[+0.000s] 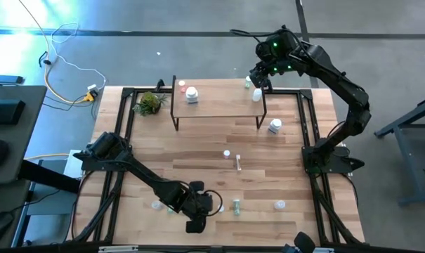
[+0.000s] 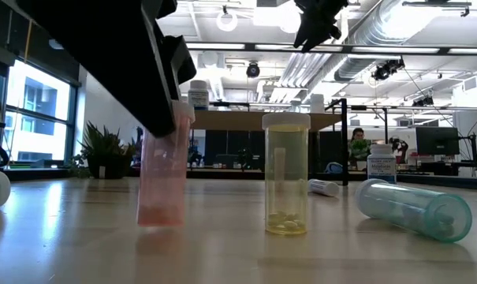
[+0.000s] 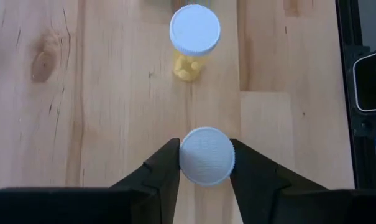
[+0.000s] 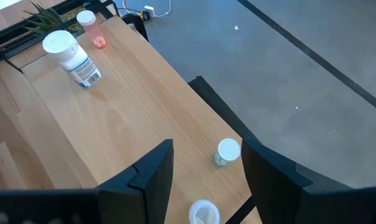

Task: Pick and place medicine bottles onto shelf by color
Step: Put the orange pill bottle on the shelf

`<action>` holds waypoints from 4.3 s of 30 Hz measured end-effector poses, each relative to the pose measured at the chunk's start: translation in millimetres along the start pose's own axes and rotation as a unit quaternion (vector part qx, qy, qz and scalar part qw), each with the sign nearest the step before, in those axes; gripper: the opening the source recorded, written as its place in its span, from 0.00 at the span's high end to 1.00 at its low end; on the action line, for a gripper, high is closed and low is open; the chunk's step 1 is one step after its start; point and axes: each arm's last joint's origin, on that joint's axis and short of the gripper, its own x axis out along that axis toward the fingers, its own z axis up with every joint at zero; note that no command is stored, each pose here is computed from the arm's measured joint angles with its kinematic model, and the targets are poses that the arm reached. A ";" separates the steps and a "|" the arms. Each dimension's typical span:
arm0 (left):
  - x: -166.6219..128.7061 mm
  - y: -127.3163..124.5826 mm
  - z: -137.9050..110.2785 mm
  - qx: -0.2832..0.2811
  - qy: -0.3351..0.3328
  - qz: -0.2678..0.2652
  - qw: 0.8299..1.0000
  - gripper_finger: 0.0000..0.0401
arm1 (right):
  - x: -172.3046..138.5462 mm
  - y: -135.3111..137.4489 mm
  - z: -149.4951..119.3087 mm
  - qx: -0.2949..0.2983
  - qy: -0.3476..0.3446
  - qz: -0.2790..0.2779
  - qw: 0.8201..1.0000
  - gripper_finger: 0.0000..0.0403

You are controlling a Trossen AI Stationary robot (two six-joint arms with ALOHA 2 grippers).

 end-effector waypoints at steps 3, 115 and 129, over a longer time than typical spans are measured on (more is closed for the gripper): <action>-5.4 3.6 6.2 -0.003 0.006 -0.002 1.000 0.71 | 0.0 -0.1 -0.2 -0.001 0.001 0.000 1.000 0.55; -201.1 328.1 -10.6 -0.104 -0.006 0.163 0.981 0.68 | 0.0 -2.2 -6.3 0.090 0.029 -0.039 0.995 0.55; -209.0 328.7 -4.9 -0.098 -0.014 0.181 0.978 0.48 | -0.3 -2.1 -8.7 0.089 0.042 -0.040 0.994 0.55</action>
